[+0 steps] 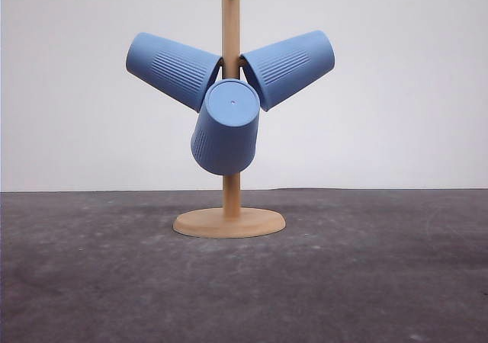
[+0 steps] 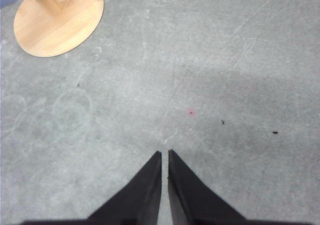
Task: Place three cups
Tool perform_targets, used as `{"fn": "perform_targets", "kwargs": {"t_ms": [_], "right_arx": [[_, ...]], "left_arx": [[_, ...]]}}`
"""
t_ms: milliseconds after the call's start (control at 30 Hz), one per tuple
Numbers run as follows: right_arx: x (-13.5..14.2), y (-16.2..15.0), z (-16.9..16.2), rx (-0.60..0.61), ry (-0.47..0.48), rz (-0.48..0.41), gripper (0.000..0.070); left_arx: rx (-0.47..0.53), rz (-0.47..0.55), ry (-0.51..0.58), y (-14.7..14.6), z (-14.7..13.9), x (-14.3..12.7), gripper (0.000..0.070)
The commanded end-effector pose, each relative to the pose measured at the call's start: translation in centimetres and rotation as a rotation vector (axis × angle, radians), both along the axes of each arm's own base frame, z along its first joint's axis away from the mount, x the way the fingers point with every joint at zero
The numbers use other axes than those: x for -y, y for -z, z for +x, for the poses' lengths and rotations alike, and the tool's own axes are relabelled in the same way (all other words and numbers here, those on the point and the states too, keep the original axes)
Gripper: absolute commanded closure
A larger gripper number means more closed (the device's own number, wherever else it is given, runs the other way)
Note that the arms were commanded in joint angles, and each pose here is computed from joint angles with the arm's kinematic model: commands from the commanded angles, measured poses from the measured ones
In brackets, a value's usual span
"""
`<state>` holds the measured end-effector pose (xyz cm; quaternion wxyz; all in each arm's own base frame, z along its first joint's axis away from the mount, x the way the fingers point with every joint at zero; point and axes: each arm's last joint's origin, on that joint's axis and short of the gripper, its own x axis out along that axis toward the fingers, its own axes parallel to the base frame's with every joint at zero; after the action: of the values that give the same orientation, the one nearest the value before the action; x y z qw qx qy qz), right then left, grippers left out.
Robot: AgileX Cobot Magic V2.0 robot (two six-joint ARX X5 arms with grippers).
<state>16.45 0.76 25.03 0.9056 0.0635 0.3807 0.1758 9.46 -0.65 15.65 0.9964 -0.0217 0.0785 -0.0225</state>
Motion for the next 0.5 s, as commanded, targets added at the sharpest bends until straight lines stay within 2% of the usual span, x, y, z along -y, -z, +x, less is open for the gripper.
{"fn": "perform_targets", "kwargs": {"t_ms": [0,300,467], "right_arx": [[0.0,-0.3,0.1,0.011,0.003,0.003,0.0683],[0.0,-0.3,0.1,0.019,0.002,-0.005,0.0684],[0.1,-1.9,-1.3,0.183,0.027,-0.135,0.0685]], "left_arx": [[-0.023,0.011,0.004,0.7,0.1,0.0,0.0700],[-0.023,0.011,0.004,0.7,0.1,0.0,0.0700],[-0.023,0.011,0.004,0.7,0.1,0.0,0.0700]]}}
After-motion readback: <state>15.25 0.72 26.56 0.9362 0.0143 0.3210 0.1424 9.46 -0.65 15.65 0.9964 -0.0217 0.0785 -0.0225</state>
